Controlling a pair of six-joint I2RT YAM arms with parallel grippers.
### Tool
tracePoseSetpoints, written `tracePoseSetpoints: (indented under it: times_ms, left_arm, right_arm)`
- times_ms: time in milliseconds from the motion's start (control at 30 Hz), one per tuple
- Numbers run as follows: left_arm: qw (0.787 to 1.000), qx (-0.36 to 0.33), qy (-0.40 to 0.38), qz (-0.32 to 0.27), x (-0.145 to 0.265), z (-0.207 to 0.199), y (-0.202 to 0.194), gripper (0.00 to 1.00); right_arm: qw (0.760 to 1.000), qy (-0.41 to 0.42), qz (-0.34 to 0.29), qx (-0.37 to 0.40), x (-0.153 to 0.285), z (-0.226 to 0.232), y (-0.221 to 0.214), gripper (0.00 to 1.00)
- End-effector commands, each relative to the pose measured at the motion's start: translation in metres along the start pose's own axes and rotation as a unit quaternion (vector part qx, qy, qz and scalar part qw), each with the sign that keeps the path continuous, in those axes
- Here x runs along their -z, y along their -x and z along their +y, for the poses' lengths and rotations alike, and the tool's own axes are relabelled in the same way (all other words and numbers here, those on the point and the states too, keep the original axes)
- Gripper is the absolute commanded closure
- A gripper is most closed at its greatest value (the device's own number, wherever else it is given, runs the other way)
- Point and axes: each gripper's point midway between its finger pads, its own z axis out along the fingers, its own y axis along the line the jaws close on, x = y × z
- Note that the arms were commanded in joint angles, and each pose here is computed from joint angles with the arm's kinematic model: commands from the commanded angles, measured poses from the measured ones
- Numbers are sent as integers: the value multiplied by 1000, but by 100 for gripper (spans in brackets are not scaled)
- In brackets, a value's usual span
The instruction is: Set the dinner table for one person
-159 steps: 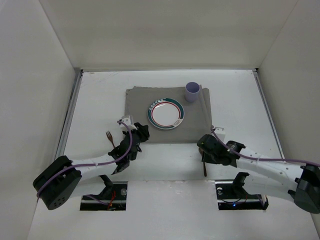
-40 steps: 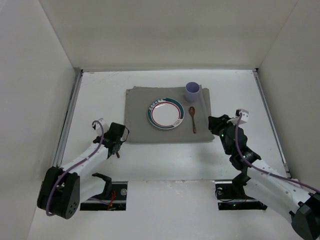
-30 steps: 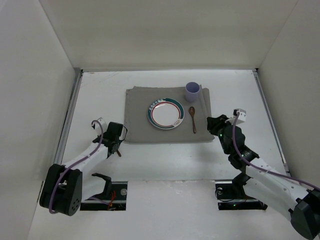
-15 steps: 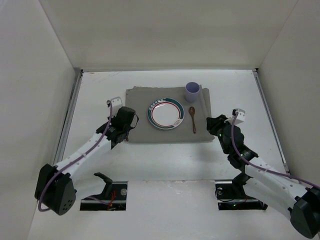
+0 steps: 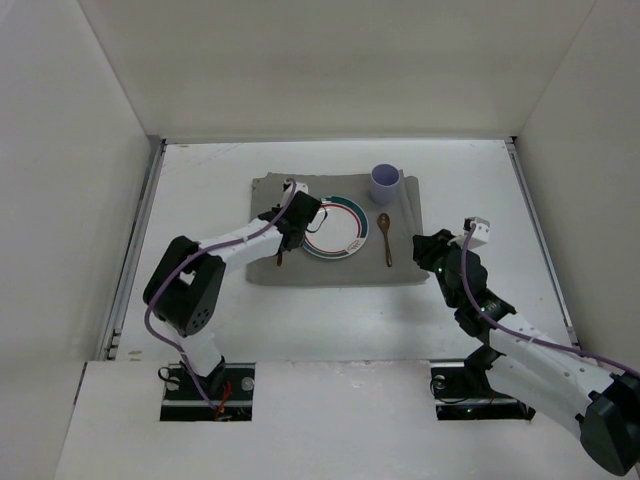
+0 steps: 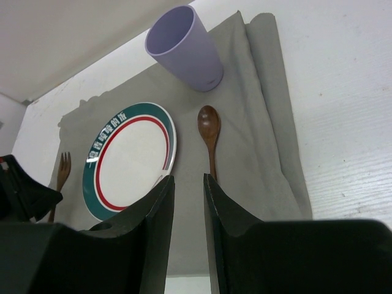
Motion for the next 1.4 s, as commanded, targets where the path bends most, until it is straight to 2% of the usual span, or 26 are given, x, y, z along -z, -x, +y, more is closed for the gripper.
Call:
tracePoseSetpoints:
  times_ms: [0, 267, 733, 900, 1067, 1267, 1367]
  left_arm:
    - [1000, -29, 3, -9, -2, 2, 15, 91]
    - [1000, -19, 17, 11, -27, 5, -6, 91]
    - [999, 0, 26, 27, -38, 9, -25, 89]
    - [999, 2, 30, 25, -37, 12, -27, 80]
    - [999, -3, 30, 29, -37, 11, -32, 77]
    - [999, 11, 41, -5, -17, 18, -17, 59]
    - [998, 34, 37, -48, 7, 22, 2, 48]
  right_arm:
    - [999, 24, -31, -14, 0, 17, 21, 69]
    - [999, 20, -30, -12, -2, 16, 20, 69]
    - [999, 19, -26, -10, -4, 16, 16, 68]
    - [999, 17, -27, -10, -5, 15, 16, 67]
    - [999, 16, -29, -8, -5, 15, 17, 67]
    - [999, 17, -32, -9, -4, 15, 19, 66]
    - [999, 17, -27, -7, -4, 15, 17, 66]
